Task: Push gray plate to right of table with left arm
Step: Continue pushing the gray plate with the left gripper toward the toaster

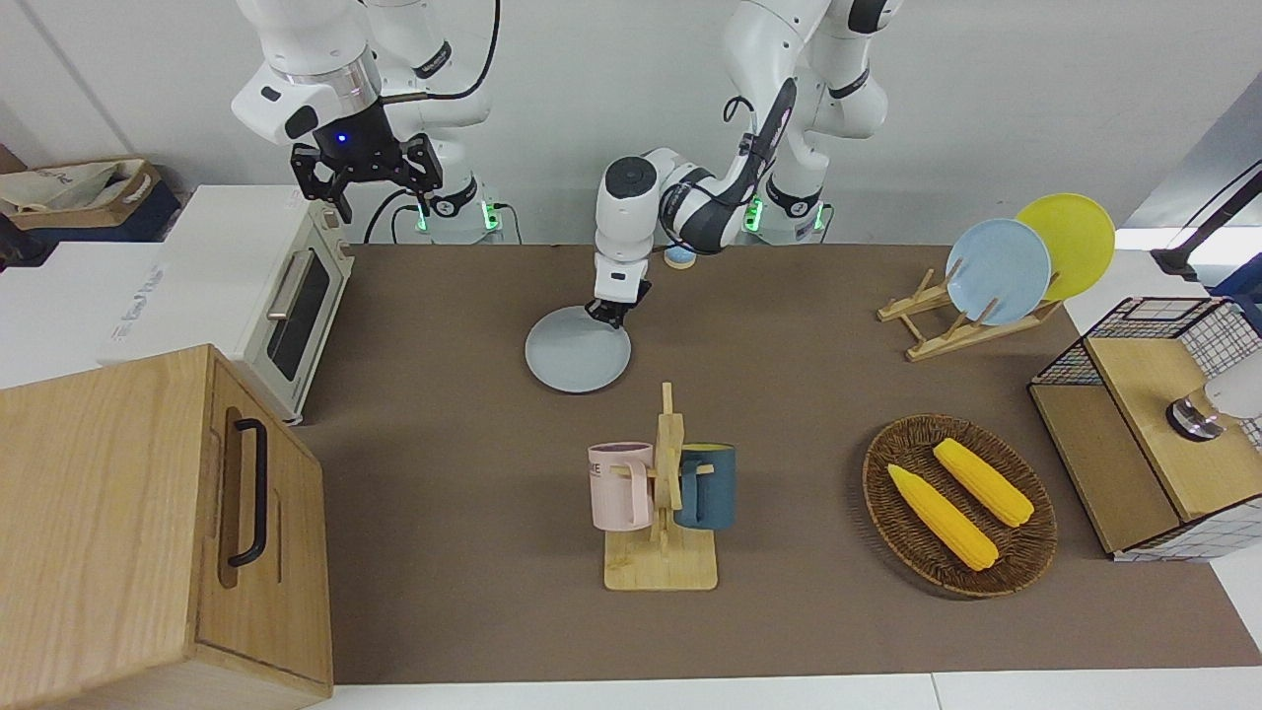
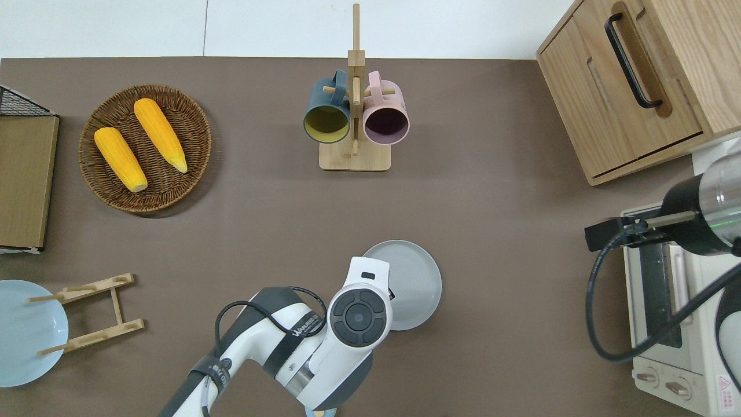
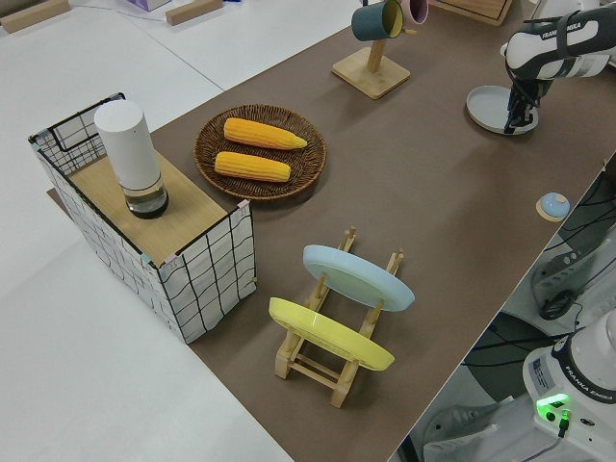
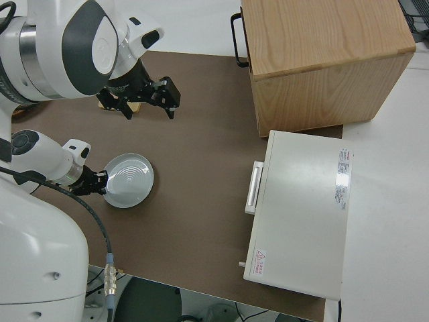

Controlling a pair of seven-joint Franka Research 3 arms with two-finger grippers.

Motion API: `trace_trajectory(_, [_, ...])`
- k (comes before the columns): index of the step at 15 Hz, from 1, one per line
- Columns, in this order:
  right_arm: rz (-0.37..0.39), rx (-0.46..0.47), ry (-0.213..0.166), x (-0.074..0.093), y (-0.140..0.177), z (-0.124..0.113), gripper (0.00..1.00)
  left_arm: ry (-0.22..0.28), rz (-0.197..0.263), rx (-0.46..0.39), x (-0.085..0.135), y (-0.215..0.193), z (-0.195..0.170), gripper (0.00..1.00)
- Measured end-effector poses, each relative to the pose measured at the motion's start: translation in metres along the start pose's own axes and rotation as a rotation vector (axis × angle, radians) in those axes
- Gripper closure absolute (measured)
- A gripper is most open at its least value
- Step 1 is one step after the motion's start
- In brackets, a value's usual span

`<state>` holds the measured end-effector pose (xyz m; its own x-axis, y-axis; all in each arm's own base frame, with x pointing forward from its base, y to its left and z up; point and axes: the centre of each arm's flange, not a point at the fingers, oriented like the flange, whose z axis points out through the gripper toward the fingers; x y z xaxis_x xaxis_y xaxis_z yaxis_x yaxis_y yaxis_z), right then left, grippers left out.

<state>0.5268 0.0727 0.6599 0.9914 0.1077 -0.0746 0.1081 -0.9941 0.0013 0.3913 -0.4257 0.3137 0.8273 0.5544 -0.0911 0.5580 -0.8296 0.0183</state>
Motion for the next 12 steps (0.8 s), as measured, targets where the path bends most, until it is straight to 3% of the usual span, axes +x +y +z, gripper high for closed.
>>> trace_trajectory(8, [0.0,0.0,0.0,0.0,0.0,0.0,0.01,0.009,-0.049,-0.004,-0.029,0.044,0.007,0.97])
trace_trajectory(12, [0.0,0.0,0.0,0.0,0.0,0.0,0.01,0.007,-0.058,-0.006,-0.031,0.05,0.005,0.97])
